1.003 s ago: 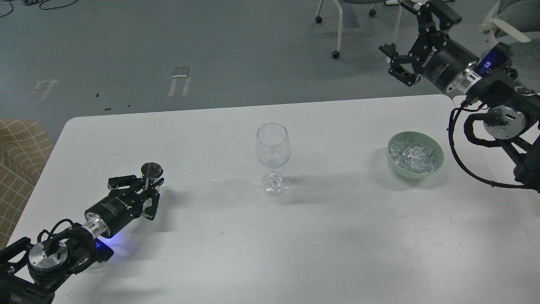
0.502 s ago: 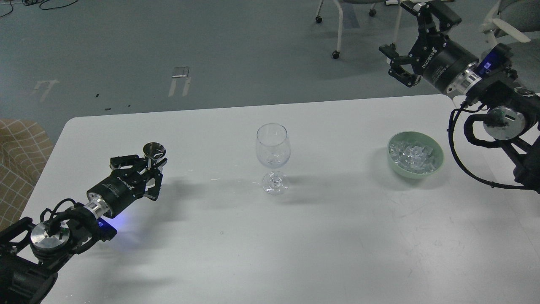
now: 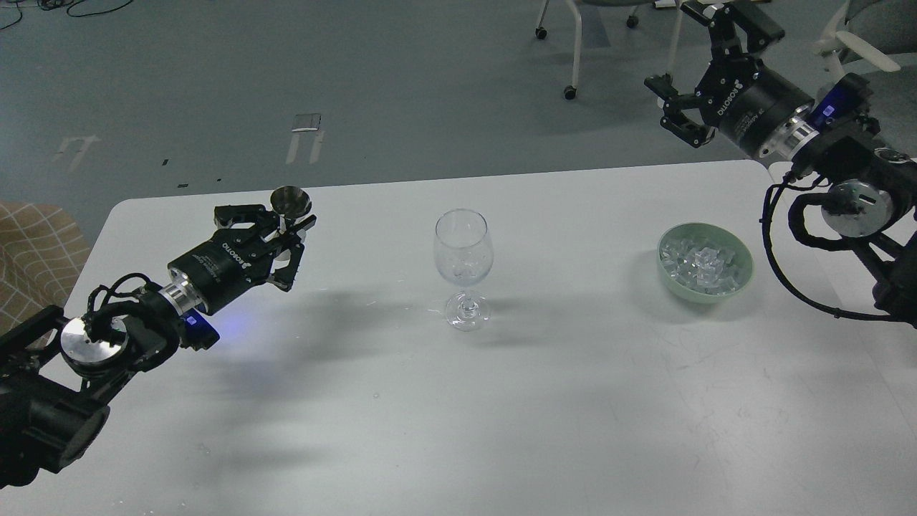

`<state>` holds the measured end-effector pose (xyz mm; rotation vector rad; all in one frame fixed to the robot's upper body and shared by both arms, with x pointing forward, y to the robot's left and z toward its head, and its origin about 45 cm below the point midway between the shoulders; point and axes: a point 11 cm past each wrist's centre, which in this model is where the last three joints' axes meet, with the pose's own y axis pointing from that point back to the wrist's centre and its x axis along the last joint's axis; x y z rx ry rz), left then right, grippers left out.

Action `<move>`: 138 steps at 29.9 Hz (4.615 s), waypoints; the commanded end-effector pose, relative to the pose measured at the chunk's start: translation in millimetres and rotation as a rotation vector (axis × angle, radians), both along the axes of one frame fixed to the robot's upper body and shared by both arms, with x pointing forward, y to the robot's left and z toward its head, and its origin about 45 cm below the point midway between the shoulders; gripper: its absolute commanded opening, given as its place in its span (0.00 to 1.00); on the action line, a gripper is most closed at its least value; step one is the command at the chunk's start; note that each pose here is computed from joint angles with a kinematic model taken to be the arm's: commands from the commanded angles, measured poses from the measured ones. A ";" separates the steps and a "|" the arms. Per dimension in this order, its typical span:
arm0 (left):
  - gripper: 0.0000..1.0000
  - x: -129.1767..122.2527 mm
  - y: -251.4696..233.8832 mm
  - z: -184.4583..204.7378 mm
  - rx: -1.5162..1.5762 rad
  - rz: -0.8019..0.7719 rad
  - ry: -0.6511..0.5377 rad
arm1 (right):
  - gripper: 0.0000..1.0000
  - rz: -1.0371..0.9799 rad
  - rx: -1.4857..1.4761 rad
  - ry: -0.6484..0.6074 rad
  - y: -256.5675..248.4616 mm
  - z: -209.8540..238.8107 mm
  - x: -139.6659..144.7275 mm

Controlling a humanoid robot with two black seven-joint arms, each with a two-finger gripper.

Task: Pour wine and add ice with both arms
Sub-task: 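Lift the jigger with the left gripper and carry it over the wine glass, then tilt the jigger with the left gripper to pour into the wine glass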

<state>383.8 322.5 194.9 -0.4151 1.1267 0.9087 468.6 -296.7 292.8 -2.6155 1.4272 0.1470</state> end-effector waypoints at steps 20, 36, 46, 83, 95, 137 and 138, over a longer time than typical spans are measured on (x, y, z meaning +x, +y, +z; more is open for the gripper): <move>0.03 25.5 -70.8 20.2 0.036 -0.164 -0.008 | 1.00 -0.001 -0.001 0.002 -0.6 -0.6 -0.3; 0.03 39.2 -110.7 41.4 0.091 -0.264 -0.039 | 1.00 -0.001 0.000 0.000 -0.6 -0.4 -0.3; 0.03 42.1 -114.4 47.6 0.143 -0.284 -0.078 | 1.00 -0.002 -0.001 0.000 -1.4 -0.2 -0.3; 0.03 43.9 -133.6 50.7 0.298 -0.349 -0.176 | 1.00 -0.004 0.000 -0.001 -1.8 -0.3 -0.2; 0.03 41.0 -137.5 51.3 0.340 -0.386 -0.206 | 1.00 -0.005 -0.001 0.000 -2.3 -0.5 -0.1; 0.03 38.0 -138.8 52.1 0.569 -0.454 -0.351 | 1.00 -0.011 -0.003 0.003 -5.3 -2.6 -1.2; 0.03 38.2 -138.6 52.3 0.574 -0.455 -0.354 | 1.00 -0.010 -0.003 0.002 -5.1 -1.9 -1.0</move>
